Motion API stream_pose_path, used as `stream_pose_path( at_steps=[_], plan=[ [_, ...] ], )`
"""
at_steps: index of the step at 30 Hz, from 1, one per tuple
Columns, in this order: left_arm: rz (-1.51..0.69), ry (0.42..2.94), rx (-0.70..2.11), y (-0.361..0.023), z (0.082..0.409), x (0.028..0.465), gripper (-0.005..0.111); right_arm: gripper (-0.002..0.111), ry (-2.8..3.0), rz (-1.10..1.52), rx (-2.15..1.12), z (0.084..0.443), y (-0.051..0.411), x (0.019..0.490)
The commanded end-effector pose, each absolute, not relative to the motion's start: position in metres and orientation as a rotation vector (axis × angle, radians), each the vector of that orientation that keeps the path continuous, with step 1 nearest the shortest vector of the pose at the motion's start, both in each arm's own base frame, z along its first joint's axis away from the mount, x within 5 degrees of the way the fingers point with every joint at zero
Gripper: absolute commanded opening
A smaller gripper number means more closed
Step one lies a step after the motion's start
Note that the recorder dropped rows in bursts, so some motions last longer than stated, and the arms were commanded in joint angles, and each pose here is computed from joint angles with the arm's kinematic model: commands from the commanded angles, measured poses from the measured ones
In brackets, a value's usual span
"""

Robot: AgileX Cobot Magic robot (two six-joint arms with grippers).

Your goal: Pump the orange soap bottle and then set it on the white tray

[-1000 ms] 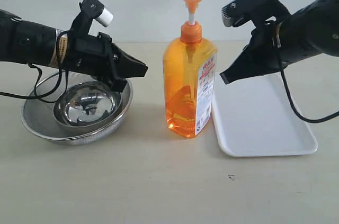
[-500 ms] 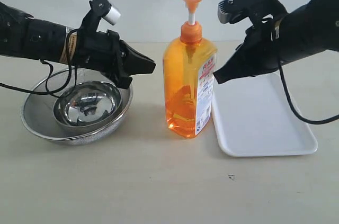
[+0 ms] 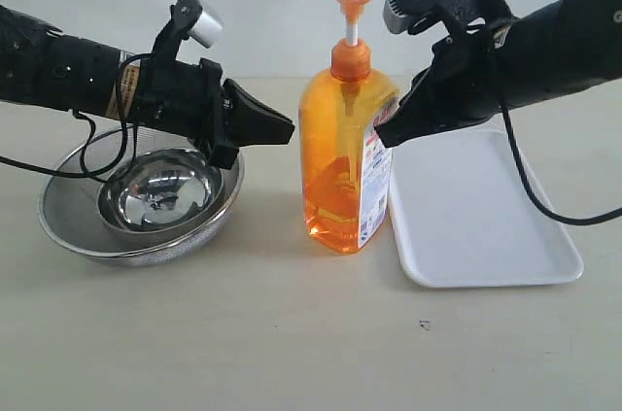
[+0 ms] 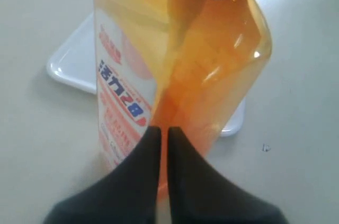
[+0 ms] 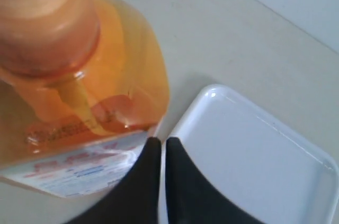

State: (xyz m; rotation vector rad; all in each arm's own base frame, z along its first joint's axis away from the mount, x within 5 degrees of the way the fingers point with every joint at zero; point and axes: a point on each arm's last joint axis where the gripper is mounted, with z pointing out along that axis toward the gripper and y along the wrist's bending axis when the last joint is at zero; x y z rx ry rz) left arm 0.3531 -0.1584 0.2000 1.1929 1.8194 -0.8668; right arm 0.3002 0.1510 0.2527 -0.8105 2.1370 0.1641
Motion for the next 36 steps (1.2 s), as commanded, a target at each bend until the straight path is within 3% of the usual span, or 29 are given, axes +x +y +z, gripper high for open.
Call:
stream_pose_path(
  at_steps=[1, 7, 15, 26, 36],
  plan=[
    [-0.930, 1.808, 1.207, -0.161, 0.203, 0.350, 0.005, 0.000, 2.069, 0.148, -0.801, 0.260, 0.152, 0.303],
    [-0.938, 1.807, 1.207, -0.162, 0.203, 0.349, 0.005, 0.000, 2.012, 0.125, -0.805, 0.264, 0.152, 0.306],
    [-0.781, 1.858, 1.158, -0.156, 0.198, 0.359, 0.005, 0.000, 2.016, 0.121, -0.807, 0.263, 0.151, 0.306],
    [-0.756, 1.765, 1.154, -0.166, 0.205, 0.362, 0.005, 0.000, 2.065, 0.113, -0.822, 0.239, 0.156, 0.316],
    [-0.816, 1.750, 1.189, -0.173, 0.204, 0.356, 0.005, 0.000, 2.013, 0.096, -0.820, 0.245, 0.160, 0.329]
  ],
)
